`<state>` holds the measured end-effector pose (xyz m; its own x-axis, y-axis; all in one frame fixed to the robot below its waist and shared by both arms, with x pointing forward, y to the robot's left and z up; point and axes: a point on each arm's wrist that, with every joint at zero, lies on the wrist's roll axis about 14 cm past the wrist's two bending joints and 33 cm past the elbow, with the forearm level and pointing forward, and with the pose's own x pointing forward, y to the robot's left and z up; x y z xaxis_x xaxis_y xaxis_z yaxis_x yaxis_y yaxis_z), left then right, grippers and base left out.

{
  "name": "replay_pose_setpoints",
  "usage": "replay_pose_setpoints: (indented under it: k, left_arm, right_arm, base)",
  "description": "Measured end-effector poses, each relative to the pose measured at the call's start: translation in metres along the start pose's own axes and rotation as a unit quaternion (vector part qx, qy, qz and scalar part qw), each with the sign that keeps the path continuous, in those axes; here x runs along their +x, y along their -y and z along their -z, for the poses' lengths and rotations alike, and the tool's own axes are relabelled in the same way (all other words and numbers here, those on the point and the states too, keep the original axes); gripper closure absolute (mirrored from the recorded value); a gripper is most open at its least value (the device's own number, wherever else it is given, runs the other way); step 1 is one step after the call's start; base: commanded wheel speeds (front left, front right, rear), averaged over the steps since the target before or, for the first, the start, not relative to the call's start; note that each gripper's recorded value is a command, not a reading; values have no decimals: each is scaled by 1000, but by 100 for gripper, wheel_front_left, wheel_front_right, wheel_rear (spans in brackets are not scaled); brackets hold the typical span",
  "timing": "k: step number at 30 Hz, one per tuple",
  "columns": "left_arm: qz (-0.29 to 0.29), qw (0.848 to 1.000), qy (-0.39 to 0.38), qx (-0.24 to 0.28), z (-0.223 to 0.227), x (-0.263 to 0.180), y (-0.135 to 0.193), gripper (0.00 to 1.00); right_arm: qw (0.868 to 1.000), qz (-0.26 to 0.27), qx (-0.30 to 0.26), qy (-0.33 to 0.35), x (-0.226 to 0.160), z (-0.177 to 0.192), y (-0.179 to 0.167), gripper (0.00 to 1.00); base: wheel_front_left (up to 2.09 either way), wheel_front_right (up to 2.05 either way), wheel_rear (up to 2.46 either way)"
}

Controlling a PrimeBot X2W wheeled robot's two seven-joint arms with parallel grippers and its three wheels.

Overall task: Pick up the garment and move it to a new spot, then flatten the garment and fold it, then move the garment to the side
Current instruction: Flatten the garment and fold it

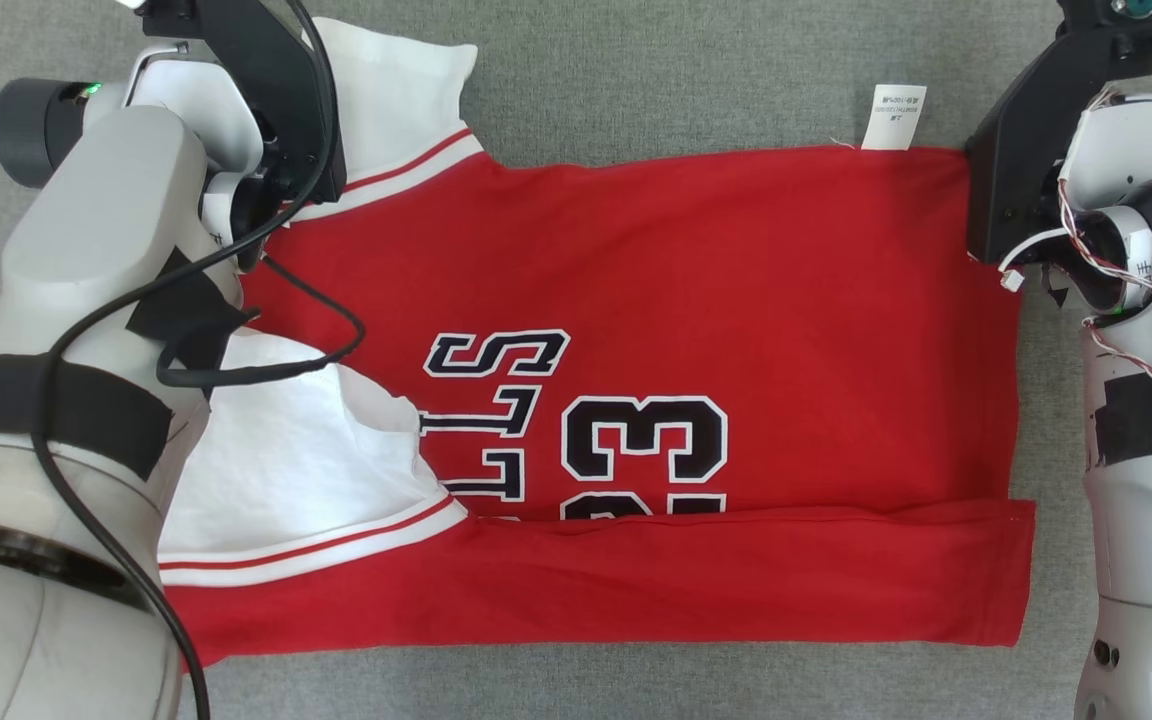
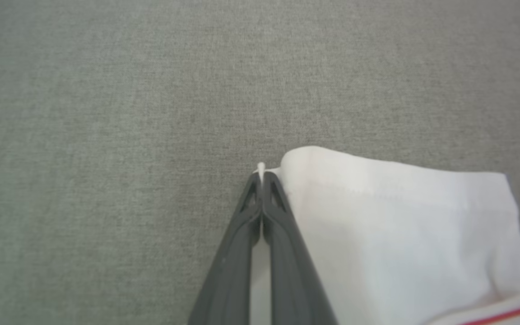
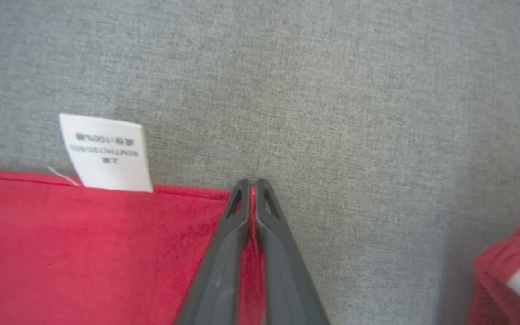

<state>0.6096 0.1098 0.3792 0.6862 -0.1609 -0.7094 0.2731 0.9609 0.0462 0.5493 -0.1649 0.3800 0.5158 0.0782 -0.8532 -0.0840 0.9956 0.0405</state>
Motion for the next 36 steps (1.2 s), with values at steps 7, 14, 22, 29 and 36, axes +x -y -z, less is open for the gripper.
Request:
replay_pose_setpoints:
  k: [7,14,22,29,36]
  left_arm:
    - [16,998,45,-32,-20,-9,4,100]
    - [33,983,155,-90,-60,-31,2,100]
    - [33,973,191,-124,-46,-54,-1,100]
    - [36,964,218,-145,-40,-81,3,100]
    - [31,965,213,-150,-30,-92,2,100]
  right_arm:
    - [999,-25,3,24,-11,-4,-12,100]
    - [997,-42,5,68,-30,-11,-22,100]
    - [995,-36,15,86,-54,-3,-17,100]
    - [995,-42,16,89,-75,5,-19,100]
    - [996,-28,3,80,-79,10,-15,100]
  base:
    - [0,0,0]
    - [0,0,0]
    - [0,0,0]
    - [0,0,0]
    - [0,0,0]
